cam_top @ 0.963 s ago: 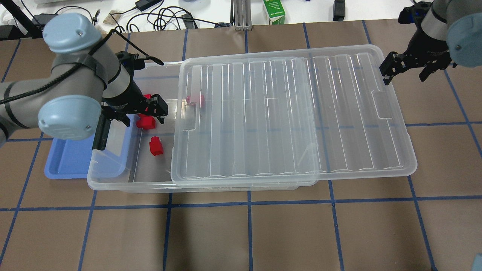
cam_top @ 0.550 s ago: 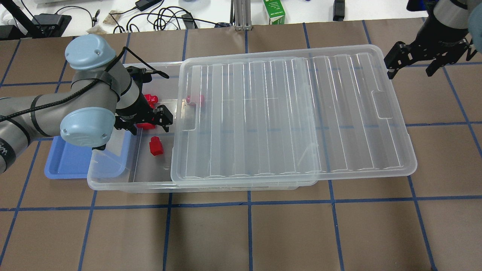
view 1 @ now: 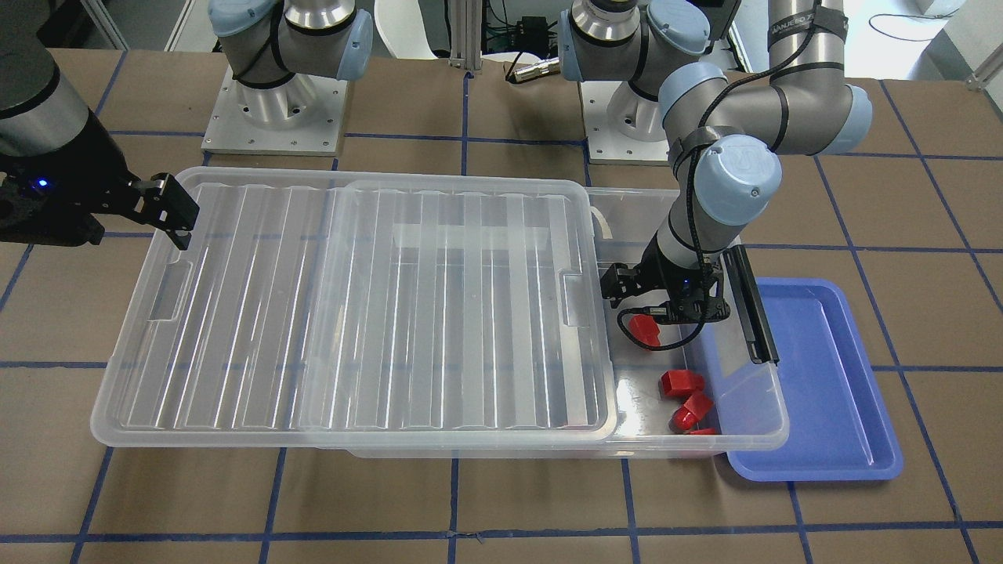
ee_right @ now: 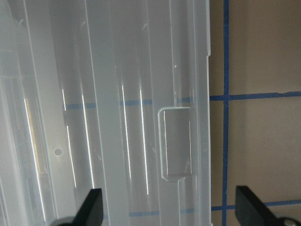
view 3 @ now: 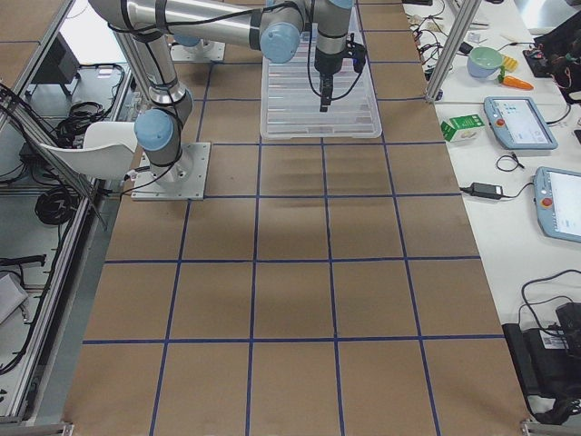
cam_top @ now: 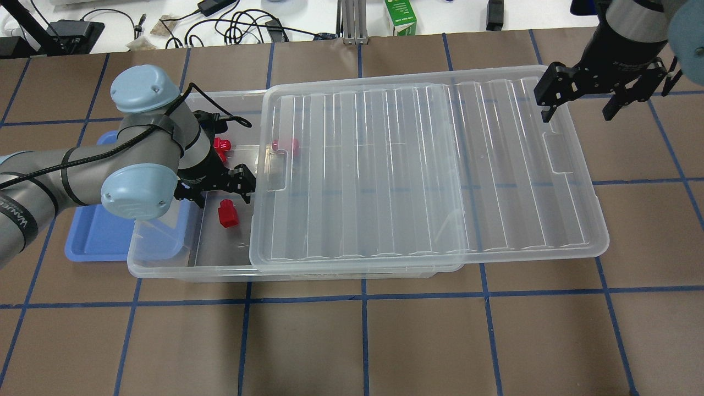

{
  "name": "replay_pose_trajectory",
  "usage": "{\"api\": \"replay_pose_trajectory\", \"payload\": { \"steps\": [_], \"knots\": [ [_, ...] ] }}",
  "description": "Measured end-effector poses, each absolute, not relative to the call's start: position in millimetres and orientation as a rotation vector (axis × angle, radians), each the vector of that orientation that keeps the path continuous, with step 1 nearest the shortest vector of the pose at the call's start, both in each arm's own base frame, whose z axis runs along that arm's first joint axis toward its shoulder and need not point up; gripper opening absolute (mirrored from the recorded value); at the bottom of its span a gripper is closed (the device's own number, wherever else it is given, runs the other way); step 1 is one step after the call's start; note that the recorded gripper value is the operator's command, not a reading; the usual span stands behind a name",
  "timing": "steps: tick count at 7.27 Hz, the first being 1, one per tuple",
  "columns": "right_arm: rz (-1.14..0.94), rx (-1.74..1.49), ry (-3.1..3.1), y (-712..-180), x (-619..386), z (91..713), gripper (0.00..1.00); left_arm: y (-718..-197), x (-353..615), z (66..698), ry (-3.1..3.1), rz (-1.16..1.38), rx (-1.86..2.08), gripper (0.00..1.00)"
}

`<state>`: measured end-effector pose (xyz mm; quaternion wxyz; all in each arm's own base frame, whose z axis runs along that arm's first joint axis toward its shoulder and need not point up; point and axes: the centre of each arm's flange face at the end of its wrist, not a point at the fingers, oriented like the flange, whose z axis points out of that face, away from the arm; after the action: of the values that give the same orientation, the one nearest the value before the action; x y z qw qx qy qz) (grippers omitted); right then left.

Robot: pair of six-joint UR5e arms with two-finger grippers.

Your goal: Place red block in blue tray from box

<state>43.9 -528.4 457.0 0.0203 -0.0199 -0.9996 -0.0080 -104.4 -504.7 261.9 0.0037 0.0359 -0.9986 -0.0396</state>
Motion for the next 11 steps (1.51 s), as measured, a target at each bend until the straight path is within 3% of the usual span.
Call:
{"api": "replay_pose_trajectory", "payload": {
  "steps": [11],
  "knots": [
    [-0.032,-0.050,-3.101,-525,77,452,1.00,-497,-86,214,-3.116,-0.083,0.314,1.00]
  ]
}}
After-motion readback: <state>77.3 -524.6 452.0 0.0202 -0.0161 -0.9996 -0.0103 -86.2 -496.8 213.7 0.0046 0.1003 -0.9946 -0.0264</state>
